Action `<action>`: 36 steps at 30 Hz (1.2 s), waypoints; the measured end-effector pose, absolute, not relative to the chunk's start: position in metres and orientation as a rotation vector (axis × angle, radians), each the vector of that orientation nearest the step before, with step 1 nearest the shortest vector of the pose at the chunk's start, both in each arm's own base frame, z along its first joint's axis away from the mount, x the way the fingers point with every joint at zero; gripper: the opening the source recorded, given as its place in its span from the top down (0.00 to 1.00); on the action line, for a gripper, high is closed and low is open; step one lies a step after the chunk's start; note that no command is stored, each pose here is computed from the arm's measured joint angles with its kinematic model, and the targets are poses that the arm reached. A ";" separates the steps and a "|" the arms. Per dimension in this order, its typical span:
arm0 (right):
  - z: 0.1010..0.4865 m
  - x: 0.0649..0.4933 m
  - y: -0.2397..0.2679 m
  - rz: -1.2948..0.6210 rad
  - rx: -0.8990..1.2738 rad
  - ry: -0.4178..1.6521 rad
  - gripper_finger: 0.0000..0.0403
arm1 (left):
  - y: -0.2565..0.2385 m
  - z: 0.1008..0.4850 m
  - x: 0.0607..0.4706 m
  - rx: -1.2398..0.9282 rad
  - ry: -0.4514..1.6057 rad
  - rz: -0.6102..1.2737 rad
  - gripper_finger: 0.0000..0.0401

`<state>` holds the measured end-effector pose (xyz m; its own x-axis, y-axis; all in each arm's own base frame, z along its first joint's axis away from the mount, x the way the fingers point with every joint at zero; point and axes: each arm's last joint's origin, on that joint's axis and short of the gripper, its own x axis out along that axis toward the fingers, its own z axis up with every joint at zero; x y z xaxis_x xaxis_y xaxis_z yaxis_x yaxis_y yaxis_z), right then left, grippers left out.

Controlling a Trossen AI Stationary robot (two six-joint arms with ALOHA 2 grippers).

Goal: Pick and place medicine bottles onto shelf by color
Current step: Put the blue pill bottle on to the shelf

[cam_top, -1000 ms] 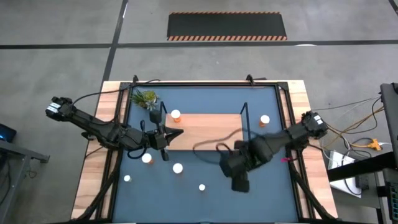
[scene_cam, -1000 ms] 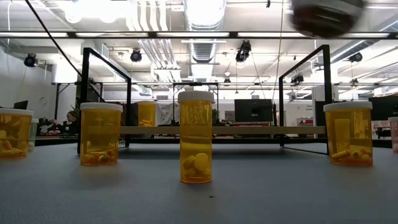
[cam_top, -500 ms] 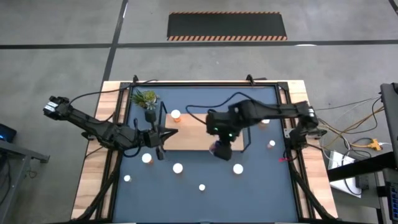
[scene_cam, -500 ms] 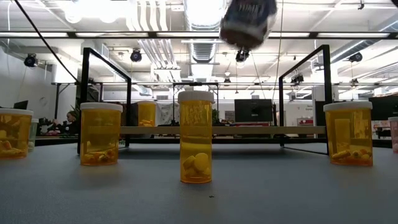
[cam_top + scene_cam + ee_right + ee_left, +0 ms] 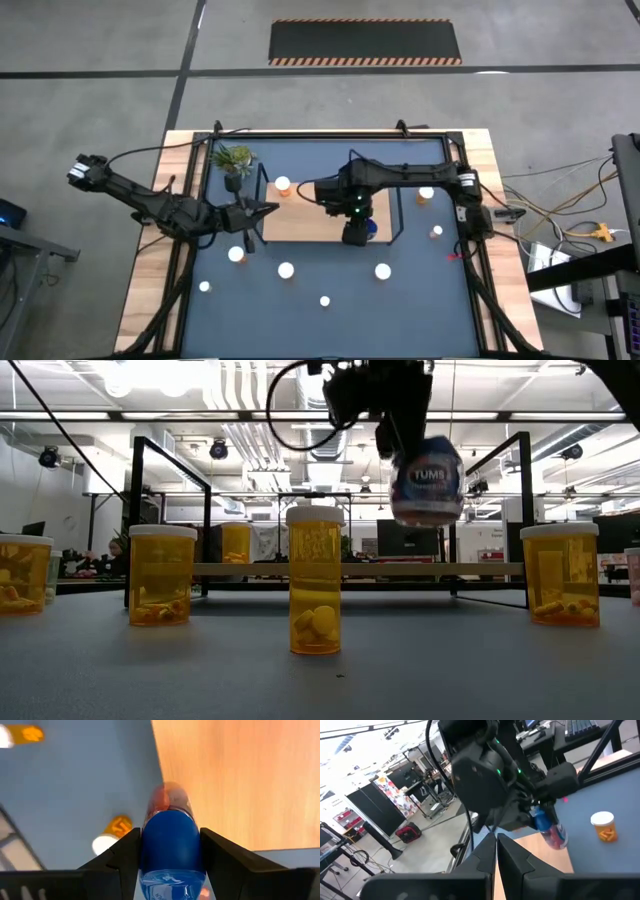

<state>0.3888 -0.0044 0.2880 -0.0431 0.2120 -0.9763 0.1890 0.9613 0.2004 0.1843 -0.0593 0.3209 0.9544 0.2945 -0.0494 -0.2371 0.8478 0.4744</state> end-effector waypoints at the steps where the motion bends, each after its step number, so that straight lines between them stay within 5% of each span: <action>1: 0.284 0.390 -0.004 0.025 0.301 1.629 0.56 | -0.059 0.320 0.184 0.483 0.121 0.281 1.00; 36: 0.259 0.397 0.001 0.024 0.108 1.674 0.54 | -0.058 0.320 0.182 0.482 0.120 0.281 1.00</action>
<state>0.3972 0.0007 0.2590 -0.1022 0.0856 -0.9911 0.0572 0.9952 0.0801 0.1819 -0.0583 0.3200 0.9545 0.2945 -0.0471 -0.2384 0.8484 0.4727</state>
